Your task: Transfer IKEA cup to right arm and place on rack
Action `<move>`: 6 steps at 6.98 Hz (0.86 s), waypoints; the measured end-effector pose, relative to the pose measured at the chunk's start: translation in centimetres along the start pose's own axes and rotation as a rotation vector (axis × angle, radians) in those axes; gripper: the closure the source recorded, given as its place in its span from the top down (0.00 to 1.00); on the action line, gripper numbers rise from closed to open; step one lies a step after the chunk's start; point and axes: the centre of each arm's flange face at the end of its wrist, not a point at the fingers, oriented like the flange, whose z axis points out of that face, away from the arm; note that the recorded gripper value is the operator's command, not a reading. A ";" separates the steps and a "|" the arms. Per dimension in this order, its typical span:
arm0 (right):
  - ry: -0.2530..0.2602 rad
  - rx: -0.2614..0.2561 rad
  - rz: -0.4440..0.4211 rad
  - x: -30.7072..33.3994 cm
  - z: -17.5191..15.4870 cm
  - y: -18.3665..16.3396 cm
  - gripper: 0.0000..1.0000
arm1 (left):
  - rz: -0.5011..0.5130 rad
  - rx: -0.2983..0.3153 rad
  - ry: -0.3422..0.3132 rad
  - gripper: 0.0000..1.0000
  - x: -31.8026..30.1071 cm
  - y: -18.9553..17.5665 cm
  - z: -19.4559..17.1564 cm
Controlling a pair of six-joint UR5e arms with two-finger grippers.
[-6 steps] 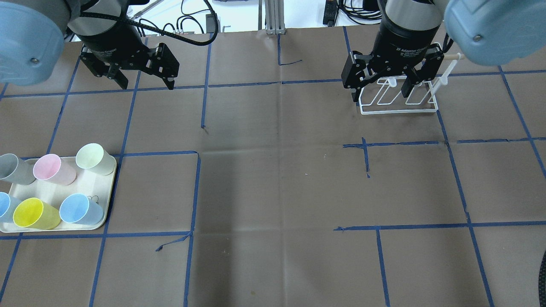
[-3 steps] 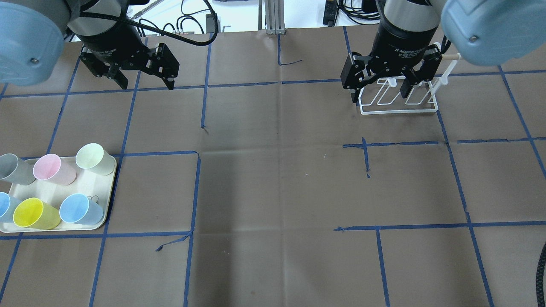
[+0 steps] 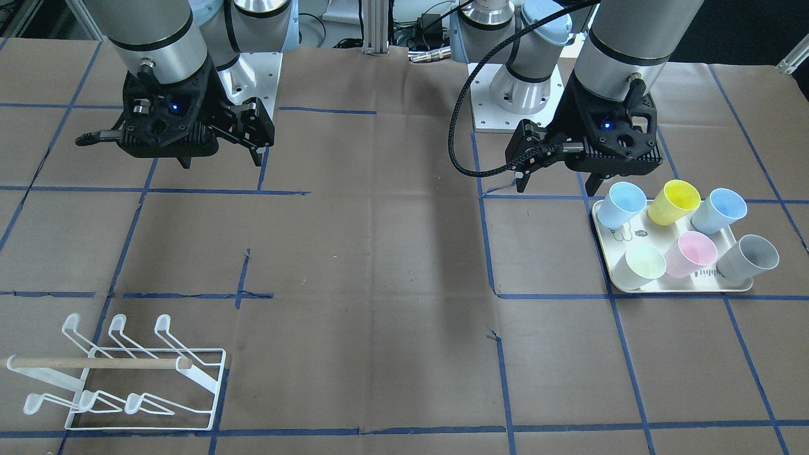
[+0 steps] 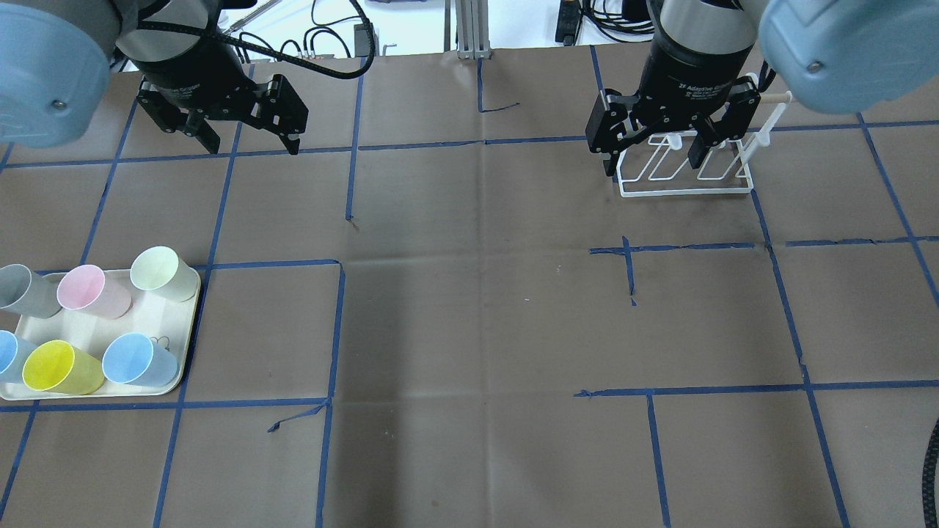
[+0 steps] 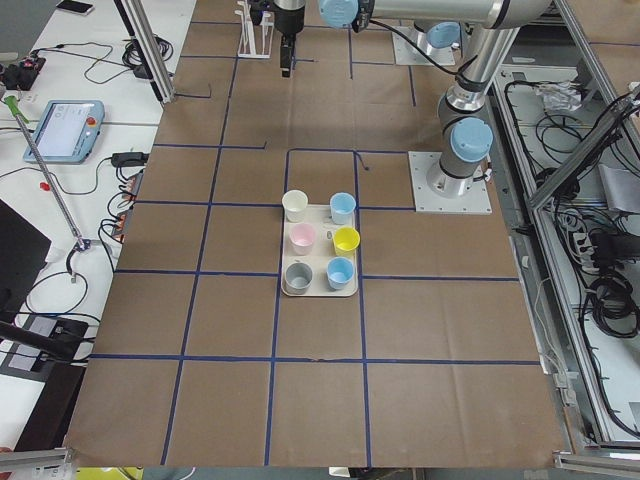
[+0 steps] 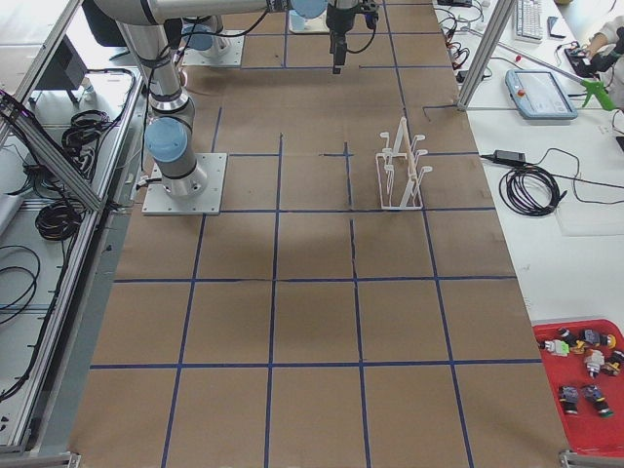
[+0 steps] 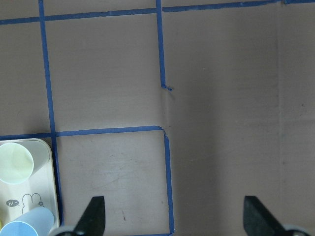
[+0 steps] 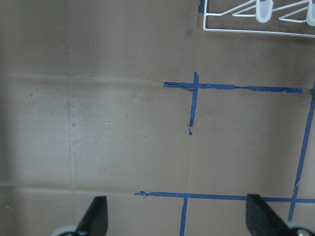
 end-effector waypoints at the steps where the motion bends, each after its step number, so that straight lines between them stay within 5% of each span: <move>1: 0.000 0.000 0.000 0.0 0.0 0.0 1.00 | 0.000 0.000 0.000 1.00 0.0 0.0 0.0; 6: -0.003 -0.003 0.000 0.0 0.1 -0.1 1.00 | 0.005 0.003 -0.001 1.00 -0.3 0.2 -0.2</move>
